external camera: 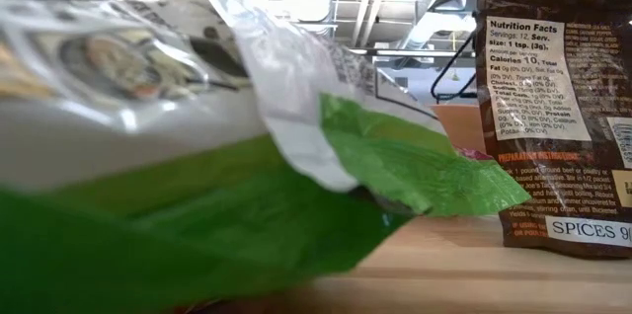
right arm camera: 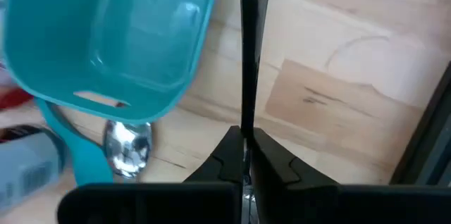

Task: Pick & Place Food Item
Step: Put the right black spoon into the green bin

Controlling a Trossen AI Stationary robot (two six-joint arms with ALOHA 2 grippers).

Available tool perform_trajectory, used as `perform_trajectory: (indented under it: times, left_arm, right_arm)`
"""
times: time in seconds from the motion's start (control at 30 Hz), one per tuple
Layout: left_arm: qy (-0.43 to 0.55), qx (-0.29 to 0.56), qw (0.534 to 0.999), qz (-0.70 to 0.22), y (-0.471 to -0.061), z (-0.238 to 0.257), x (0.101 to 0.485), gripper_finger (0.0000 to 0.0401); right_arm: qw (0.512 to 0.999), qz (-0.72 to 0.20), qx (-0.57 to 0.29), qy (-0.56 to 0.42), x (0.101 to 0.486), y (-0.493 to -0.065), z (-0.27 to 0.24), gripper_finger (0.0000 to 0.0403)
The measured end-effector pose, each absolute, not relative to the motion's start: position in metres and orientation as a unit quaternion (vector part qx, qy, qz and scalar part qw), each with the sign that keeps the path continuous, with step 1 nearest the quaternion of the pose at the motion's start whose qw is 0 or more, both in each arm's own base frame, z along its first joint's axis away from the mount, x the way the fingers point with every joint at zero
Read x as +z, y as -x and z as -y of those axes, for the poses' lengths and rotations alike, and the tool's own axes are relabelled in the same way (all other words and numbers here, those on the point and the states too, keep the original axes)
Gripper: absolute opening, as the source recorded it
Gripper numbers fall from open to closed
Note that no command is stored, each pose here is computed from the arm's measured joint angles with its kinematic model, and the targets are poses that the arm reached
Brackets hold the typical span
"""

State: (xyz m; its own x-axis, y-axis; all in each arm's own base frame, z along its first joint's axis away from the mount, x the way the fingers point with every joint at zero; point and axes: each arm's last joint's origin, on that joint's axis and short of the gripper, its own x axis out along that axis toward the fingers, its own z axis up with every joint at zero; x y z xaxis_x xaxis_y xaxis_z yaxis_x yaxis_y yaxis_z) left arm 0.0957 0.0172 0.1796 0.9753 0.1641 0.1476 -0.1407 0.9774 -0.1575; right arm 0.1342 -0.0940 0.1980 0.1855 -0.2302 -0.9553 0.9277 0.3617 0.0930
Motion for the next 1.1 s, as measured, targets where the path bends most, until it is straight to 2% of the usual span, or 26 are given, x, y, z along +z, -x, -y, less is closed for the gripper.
perform_trajectory:
  times: [0.73,1.1]
  left_arm:
    - [0.073,0.077,0.991,0.08,-0.096,-0.017,0.18,0.0001]
    - [0.073,0.077,0.991,0.08,-0.096,-0.017,0.179,0.0001]
  right_arm:
    - [0.793,-0.301,-0.404,-0.342,0.229,-0.147,0.103,0.0004]
    - [0.834,-0.242,-0.387,-0.309,0.237,-0.16,0.111,0.0004]
